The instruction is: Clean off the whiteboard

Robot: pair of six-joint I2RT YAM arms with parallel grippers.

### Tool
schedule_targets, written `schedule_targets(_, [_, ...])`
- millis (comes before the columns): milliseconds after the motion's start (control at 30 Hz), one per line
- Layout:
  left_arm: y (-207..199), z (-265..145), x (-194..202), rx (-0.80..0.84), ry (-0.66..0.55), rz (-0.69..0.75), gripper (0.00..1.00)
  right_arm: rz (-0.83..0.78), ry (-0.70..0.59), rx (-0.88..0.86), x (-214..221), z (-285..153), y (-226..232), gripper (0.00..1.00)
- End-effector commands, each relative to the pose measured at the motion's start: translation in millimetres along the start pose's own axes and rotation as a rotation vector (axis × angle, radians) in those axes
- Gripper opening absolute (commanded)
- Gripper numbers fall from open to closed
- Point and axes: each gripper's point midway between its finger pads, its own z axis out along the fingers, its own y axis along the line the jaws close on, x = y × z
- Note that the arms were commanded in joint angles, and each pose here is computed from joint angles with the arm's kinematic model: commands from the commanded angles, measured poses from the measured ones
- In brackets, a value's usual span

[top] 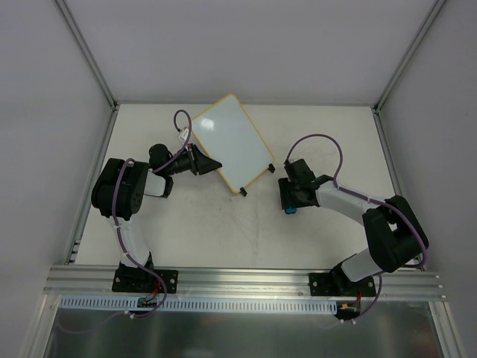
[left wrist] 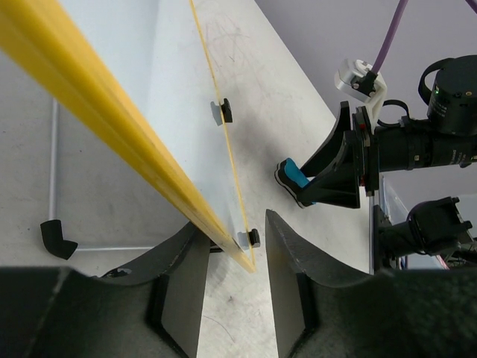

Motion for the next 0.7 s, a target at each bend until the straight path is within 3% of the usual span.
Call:
schedule_targets(0, [-41.8,-0.4,-35.4,0.147,-0.109,0.327,0.36,0.002,-0.015,-0.008,-5.7,-2.3,3.7,0.56])
schedule_targets(667, [-34.3,-13.9,-39.2,0.086,-0.17,0.33,0.51,0.003,-0.039,-0.026,-10.8,-8.6,6.4,0.58])
